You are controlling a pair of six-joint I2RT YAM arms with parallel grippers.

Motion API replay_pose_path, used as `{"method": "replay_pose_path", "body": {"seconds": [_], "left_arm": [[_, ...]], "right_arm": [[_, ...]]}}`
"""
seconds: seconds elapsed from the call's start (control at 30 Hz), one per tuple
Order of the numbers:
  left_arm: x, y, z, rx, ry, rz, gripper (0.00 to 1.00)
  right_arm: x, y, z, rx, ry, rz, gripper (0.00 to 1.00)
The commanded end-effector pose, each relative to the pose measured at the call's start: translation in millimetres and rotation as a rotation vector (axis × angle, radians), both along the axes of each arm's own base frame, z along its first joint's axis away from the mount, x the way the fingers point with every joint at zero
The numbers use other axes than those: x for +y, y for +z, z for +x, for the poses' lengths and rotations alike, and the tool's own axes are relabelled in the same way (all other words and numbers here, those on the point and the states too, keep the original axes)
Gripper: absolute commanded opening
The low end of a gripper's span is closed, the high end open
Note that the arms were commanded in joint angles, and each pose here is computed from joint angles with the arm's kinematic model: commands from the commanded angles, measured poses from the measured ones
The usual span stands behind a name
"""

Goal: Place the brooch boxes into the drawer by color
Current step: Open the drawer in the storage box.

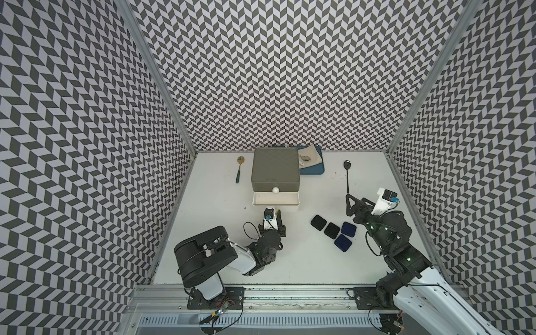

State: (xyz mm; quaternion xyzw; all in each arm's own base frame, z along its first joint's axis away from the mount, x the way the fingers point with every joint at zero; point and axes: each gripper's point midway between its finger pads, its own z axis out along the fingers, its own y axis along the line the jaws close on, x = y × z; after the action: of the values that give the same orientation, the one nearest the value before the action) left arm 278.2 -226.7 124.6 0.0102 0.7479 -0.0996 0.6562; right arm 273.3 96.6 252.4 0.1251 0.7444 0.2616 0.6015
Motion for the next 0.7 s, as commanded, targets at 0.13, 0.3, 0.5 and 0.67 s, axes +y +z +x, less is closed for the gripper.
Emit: {"method": "replay_pose_path", "body": {"seconds": [0.13, 0.3, 0.5, 0.67], "left_arm": [[-6.6, -14.2, -48.9, 0.103, -0.051, 0.006, 0.0], [-3.9, -18.9, -67.3, 0.138, -0.068, 0.018, 0.0], [17.2, -20.8, -78.0, 0.155, -0.023, -0.003, 0.0], [34.6, -20.4, -79.9, 0.159, 0.023, -0.035, 0.89]], "right_arm": [[5.7, 14.3, -3.1, -0.049, 0.04, 0.048, 0.85], [6.7, 19.4, -4.8, -0.058, 0.05, 0.057, 0.86], [10.3, 11.1, -6.5, -0.036, 0.072, 0.062, 0.88], [18.0, 2.3, -2.5, -0.002, 0.104, 0.018, 0.96]]}}
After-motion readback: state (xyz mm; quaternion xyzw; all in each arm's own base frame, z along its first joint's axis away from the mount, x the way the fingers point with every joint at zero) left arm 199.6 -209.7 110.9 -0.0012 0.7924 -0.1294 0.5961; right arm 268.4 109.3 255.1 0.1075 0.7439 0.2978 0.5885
